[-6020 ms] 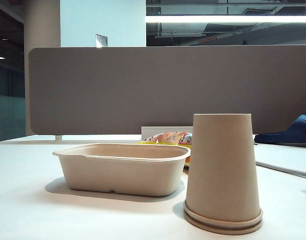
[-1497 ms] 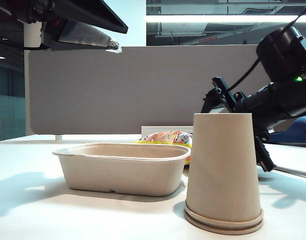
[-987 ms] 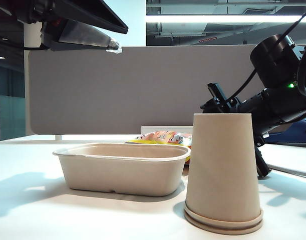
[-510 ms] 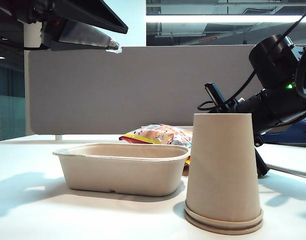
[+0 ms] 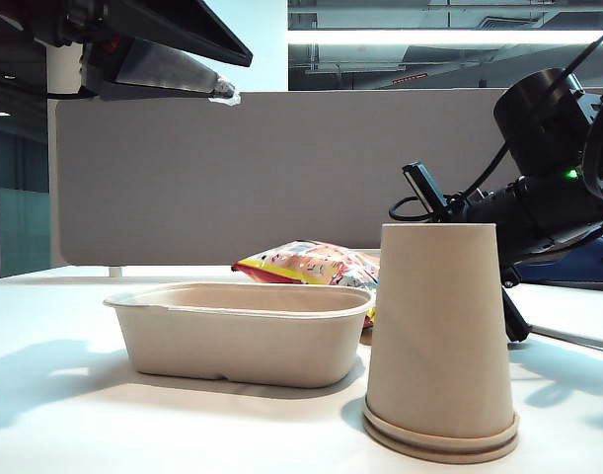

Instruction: Pick up a bag of chips and put them in the box.

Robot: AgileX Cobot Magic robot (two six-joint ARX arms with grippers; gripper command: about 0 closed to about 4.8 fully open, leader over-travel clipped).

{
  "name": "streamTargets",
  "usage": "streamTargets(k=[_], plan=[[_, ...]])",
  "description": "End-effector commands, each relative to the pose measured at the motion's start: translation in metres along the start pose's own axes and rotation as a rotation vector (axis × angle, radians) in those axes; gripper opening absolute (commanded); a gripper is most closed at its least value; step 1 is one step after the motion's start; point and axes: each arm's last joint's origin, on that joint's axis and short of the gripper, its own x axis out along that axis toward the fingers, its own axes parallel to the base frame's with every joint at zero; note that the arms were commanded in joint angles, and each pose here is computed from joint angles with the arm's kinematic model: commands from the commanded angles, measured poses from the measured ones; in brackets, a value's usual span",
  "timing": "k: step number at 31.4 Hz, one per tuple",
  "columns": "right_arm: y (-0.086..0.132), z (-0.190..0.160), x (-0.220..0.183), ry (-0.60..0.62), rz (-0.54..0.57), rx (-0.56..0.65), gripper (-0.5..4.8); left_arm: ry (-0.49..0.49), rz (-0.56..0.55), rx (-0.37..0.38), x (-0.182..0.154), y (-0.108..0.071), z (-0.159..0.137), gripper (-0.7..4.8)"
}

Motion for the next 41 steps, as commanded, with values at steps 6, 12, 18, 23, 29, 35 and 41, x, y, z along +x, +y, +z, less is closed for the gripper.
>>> streamTargets(k=[6,12,18,23,29,35,41], plan=[[0.005,0.002,0.000,-0.010,0.051,-0.045,-0.01,-0.017,0.001,0.012,-0.001,0.000,0.003,1.87],[0.010,0.004,-0.001,-0.013,0.112,-0.066,-0.01,-0.017,0.001,0.012,-0.001,0.000,0.003,1.87],[0.016,0.006,-0.001,-0.003,0.169,-0.087,-0.01,-0.017,0.003,0.012,-0.001,0.000,0.003,1.87],[0.017,0.011,-0.004,0.007,0.205,-0.095,-0.01,-0.017,0.006,0.012,-0.001,0.000,0.003,1.87],[0.016,0.024,-0.011,0.025,0.269,-0.109,-0.01,-0.017,0.009,0.023,-0.001,0.000,0.003,1.87],[0.017,0.032,-0.017,0.080,0.342,-0.121,-0.01,-0.017,0.077,0.026,-0.001,0.002,0.003,1.87],[0.023,0.037,-0.023,0.112,0.441,-0.130,-0.01,-0.020,0.094,0.028,-0.001,0.003,0.003,1.87]])
